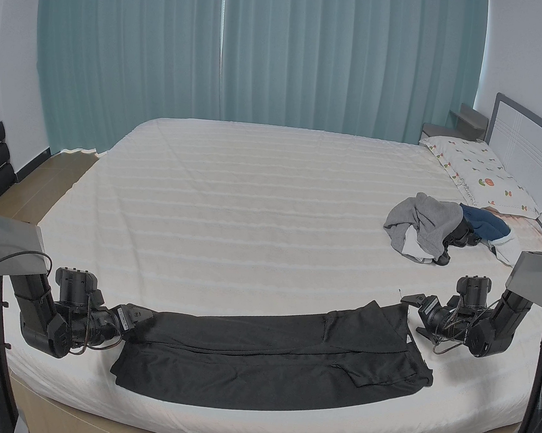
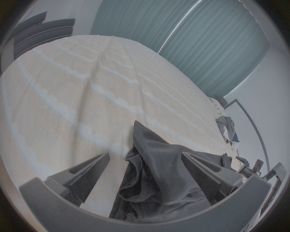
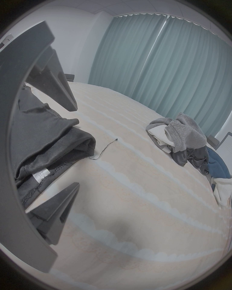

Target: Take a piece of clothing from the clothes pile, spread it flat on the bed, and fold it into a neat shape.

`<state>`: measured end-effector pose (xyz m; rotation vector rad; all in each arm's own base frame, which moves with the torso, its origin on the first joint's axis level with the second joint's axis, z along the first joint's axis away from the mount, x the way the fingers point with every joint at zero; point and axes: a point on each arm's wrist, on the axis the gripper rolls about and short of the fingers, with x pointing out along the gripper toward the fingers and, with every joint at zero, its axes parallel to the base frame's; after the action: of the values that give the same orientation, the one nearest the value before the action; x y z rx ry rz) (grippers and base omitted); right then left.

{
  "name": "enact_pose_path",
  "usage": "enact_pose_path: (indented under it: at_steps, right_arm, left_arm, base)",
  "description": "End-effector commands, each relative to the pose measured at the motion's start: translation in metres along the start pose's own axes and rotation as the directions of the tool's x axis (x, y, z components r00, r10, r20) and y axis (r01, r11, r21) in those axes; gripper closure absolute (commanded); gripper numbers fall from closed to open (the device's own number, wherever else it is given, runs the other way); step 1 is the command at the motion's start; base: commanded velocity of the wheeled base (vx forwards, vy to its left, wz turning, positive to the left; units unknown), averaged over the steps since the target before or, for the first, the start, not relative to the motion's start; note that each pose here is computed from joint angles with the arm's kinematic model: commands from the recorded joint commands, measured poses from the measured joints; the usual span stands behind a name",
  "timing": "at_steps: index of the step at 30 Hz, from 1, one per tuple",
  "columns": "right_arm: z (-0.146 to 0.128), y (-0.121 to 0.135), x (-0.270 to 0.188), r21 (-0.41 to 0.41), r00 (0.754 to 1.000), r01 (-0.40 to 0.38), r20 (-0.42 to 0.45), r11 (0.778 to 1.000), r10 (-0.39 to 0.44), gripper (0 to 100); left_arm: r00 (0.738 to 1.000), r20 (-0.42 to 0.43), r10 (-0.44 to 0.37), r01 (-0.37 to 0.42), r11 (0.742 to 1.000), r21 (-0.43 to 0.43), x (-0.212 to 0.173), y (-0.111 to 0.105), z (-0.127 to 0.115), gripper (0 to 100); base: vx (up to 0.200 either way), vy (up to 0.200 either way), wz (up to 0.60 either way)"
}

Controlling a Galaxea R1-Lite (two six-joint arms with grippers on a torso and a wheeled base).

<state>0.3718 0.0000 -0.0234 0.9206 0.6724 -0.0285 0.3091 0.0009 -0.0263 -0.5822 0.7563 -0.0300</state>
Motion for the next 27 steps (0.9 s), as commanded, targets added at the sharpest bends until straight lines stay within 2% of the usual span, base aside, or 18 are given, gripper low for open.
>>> enact_pose_path:
  at_steps: [1,10,22,27]
  right_arm:
    - [-0.001,-0.001,0.000,0.001,1.000,0.004,-0.005,1.000,-0.004,0]
    - [-0.002,-0.001,0.000,0.000,1.000,0.004,-0.007,1.000,-0.004,0]
    - [-0.002,-0.001,0.000,-0.001,1.000,0.004,-0.007,1.000,-0.004,0]
    - [-0.002,-0.001,0.000,-0.001,1.000,0.005,-0.008,1.000,-0.005,0]
  left_arm:
    - [1.000,-0.026,0.009,-0.008,1.000,0.019,0.004,0.003,-0.007,0]
    - [0.996,-0.086,0.009,0.000,0.994,0.105,0.002,-0.003,-0.024,0]
    - [0.999,-0.040,-0.010,0.015,0.992,0.129,-0.002,-0.005,-0.028,0]
    - [0.998,-0.035,-0.046,0.051,0.986,0.160,-0.003,-0.016,-0.035,0]
  base:
    - [0.000,0.000,0.00]
    - [0.000,0.000,0.00]
    - [0.000,0.000,0.00]
    - [0.000,0.000,0.00]
